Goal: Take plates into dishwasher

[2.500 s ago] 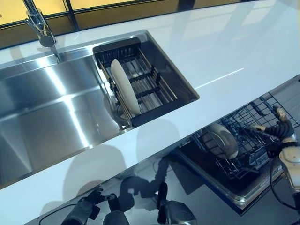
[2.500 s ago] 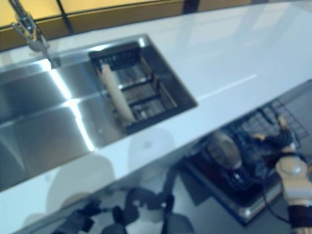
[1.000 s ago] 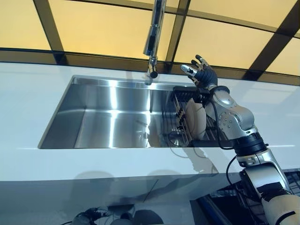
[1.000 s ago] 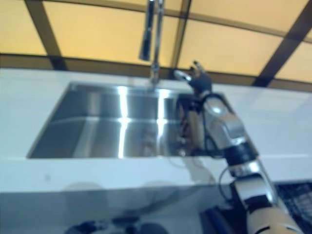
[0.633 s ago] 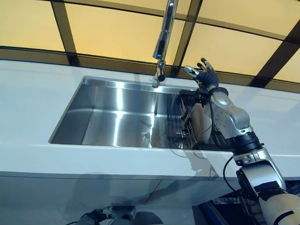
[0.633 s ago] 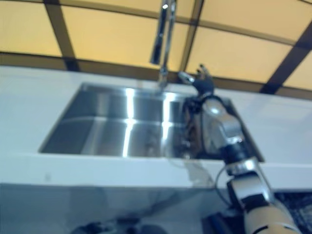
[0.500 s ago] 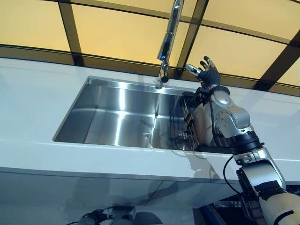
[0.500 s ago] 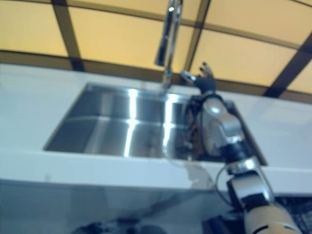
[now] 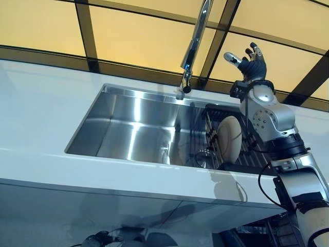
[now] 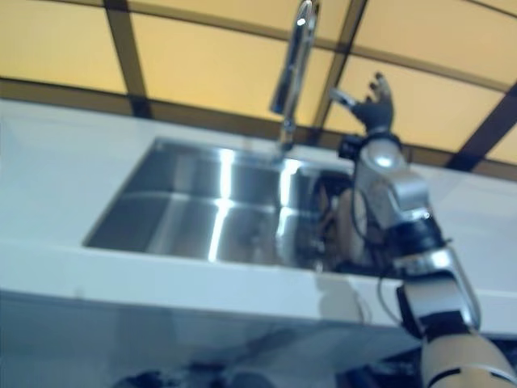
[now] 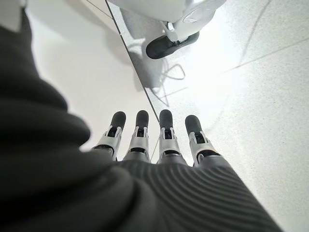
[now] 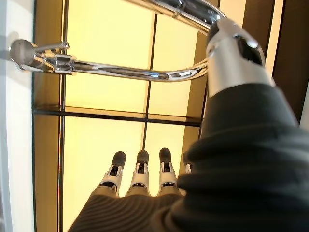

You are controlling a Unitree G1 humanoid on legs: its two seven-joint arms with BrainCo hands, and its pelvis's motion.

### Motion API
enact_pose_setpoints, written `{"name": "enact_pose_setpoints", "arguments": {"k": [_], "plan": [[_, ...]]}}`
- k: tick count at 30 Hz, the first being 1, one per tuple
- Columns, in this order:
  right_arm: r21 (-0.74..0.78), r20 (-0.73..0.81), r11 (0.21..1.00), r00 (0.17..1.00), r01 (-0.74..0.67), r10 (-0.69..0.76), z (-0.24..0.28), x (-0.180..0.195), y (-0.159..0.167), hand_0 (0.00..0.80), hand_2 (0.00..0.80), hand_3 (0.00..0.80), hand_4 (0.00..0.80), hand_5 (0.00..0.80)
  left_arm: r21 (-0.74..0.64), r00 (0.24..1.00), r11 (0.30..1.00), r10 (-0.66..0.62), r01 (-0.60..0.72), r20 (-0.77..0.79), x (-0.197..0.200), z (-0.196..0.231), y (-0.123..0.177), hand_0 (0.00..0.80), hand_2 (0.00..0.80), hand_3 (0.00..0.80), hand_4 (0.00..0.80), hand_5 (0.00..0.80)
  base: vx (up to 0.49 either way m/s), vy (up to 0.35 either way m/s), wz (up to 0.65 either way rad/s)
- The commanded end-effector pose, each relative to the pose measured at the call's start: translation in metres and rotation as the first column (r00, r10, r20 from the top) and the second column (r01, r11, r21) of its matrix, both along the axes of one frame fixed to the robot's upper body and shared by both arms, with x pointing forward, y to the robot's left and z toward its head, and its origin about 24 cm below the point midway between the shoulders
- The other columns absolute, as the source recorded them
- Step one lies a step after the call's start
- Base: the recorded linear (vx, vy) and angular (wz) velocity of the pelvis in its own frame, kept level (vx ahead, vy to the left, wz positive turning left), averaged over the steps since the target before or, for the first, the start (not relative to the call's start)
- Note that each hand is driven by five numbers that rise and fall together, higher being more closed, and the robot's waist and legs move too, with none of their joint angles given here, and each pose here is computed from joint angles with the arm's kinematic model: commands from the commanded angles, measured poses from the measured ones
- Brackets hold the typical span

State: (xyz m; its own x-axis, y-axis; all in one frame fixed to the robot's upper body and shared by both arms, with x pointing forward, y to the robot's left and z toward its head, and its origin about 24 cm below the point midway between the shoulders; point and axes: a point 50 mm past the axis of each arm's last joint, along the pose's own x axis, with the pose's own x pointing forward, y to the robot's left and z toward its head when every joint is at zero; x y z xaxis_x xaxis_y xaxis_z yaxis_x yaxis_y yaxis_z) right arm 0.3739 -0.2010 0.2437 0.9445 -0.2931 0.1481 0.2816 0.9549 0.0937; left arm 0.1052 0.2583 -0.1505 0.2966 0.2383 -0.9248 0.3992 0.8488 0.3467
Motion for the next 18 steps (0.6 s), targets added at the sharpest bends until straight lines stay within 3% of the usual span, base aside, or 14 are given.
{"name": "enact_pose_setpoints", "arguments": {"k": [1, 8, 18], "plan": [[0.023, 0.130, 0.995, 0.986, 0.099, -0.101, 0.059, -0.003, -0.027, 0.000, 0.000, 0.000, 0.000, 0.000, -0.001, 0.999, 0.999, -0.033, 0.033, 0.038, 0.014, 0.003, -0.002, 0.000, 0.000, 0.000, 0.000, 0.000, 0.014, -0.021, -0.04], [0.004, -0.019, 0.994, 0.993, 0.113, -0.113, 0.047, 0.003, -0.050, 0.000, 0.000, 0.000, 0.000, 0.000, 0.014, 0.999, 1.000, -0.021, 0.020, 0.028, 0.012, 0.005, 0.004, 0.000, 0.000, 0.000, 0.000, 0.000, 0.001, -0.004, -0.01], [0.021, -0.245, 1.000, 0.969, -0.002, 0.007, 0.014, 0.010, -0.051, 0.000, 0.000, 0.000, 0.000, 0.000, 0.025, 0.999, 1.000, -0.015, 0.014, 0.033, 0.015, 0.007, 0.007, 0.000, 0.000, 0.000, 0.000, 0.000, 0.000, 0.000, 0.00]]}}
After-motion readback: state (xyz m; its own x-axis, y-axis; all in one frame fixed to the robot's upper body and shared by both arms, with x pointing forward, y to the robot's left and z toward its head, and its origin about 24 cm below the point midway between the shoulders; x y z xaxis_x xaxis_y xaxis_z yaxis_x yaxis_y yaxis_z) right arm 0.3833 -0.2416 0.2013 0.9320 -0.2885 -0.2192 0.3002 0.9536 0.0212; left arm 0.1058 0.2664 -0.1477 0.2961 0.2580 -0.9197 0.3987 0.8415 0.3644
